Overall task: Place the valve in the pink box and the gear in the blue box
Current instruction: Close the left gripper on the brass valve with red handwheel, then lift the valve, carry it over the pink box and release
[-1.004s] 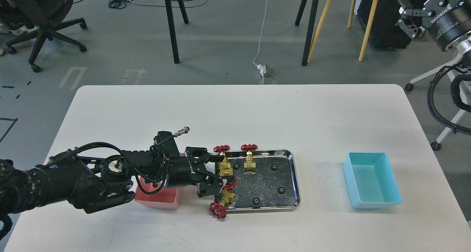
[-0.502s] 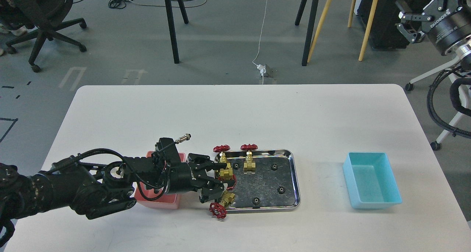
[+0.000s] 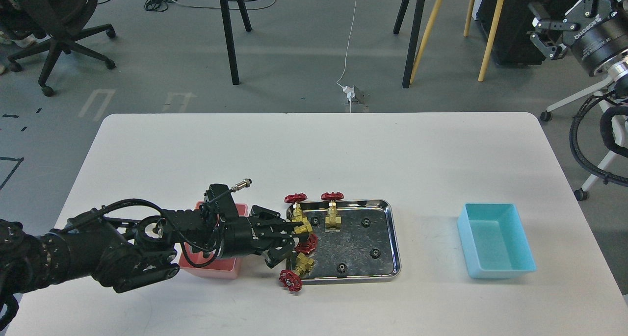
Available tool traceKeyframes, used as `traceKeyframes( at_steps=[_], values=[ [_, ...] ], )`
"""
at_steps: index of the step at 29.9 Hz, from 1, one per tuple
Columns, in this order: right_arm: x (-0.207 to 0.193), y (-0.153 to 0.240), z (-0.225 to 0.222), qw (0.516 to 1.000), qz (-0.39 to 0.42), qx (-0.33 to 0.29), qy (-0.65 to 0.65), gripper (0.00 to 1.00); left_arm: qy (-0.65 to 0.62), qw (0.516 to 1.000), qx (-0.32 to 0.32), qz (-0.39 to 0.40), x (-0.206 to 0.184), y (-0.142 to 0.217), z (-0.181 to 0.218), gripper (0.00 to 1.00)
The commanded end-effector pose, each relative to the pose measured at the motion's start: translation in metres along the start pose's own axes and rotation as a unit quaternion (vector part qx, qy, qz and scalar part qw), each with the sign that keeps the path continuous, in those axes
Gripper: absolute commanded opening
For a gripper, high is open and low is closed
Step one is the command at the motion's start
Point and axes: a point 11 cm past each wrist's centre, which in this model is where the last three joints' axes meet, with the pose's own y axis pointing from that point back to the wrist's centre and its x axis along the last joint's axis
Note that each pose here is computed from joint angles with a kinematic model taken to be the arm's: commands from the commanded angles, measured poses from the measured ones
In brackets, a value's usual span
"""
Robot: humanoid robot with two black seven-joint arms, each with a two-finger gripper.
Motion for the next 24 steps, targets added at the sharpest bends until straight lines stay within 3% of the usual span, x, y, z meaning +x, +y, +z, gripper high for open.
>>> traceKeyframes(
  at_steps=[1,14,24],
  values=[
    [0.001,0.001,0.002,1.000,0.001,-0.002,0.000,0.99,-0.001,1.000,0.000,0.003,0.001,0.000,0.000,0.09],
    [0.003,0.003,0.004,1.000,0.004,-0.004,0.000,0.99,-0.022,0.998,0.000,0.053,0.035,0.022,-0.006,0.08],
    [-0.003,-0.004,-0.003,1.000,0.000,0.011,-0.008,0.99,-0.005,0.995,0.030,0.098,0.063,0.098,-0.012,0.08]
  ],
)
